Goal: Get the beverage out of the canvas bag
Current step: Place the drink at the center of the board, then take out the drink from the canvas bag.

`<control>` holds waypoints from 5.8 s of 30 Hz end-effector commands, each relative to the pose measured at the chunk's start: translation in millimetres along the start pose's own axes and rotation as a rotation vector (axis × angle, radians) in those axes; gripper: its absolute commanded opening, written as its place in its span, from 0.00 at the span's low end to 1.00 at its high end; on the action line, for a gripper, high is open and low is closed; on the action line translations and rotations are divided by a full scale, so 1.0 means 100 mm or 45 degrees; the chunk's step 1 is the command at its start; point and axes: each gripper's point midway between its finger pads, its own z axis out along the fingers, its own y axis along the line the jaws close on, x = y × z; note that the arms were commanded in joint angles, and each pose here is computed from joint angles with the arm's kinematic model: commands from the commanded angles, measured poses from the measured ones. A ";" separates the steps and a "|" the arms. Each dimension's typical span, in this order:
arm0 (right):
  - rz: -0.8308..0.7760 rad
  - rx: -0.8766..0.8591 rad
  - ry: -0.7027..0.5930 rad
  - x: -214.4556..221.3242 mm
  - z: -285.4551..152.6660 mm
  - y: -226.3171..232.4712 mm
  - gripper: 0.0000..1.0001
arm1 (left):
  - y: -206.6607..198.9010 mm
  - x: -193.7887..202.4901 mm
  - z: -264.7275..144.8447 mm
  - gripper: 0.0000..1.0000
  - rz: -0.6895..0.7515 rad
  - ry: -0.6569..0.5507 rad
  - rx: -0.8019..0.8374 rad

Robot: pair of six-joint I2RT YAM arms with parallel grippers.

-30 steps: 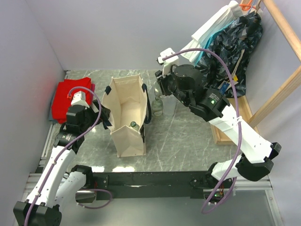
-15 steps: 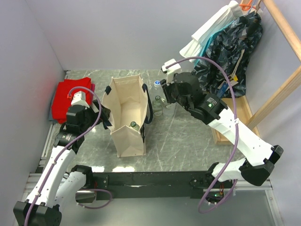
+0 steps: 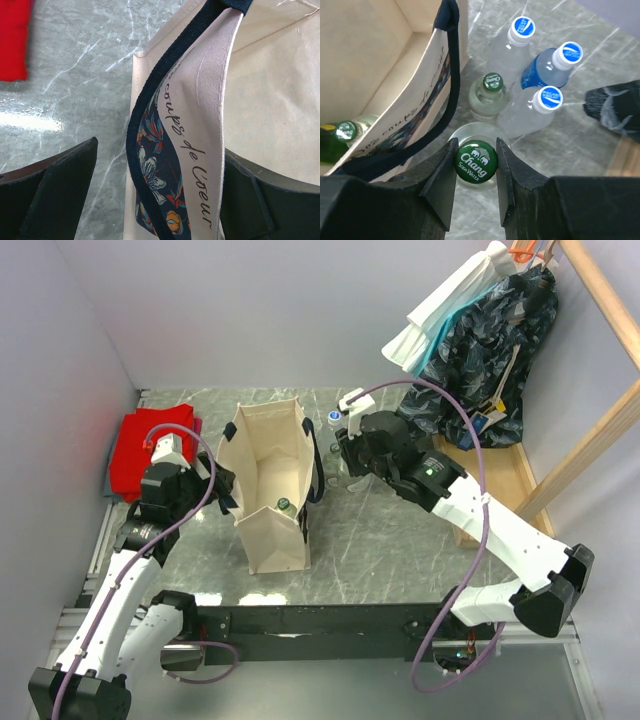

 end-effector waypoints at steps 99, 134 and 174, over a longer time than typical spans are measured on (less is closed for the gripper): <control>0.124 -0.153 -0.388 -0.69 0.13 0.33 0.66 | -0.10 -0.16 -0.05 0.96 0.027 -0.058 0.038; -0.174 -0.824 0.076 -0.52 0.08 1.65 0.65 | -0.11 -0.17 -0.06 0.96 0.021 -0.066 0.046; -0.205 -0.792 0.319 0.21 0.63 1.82 0.63 | -0.12 -0.20 -0.10 0.96 0.024 -0.086 0.047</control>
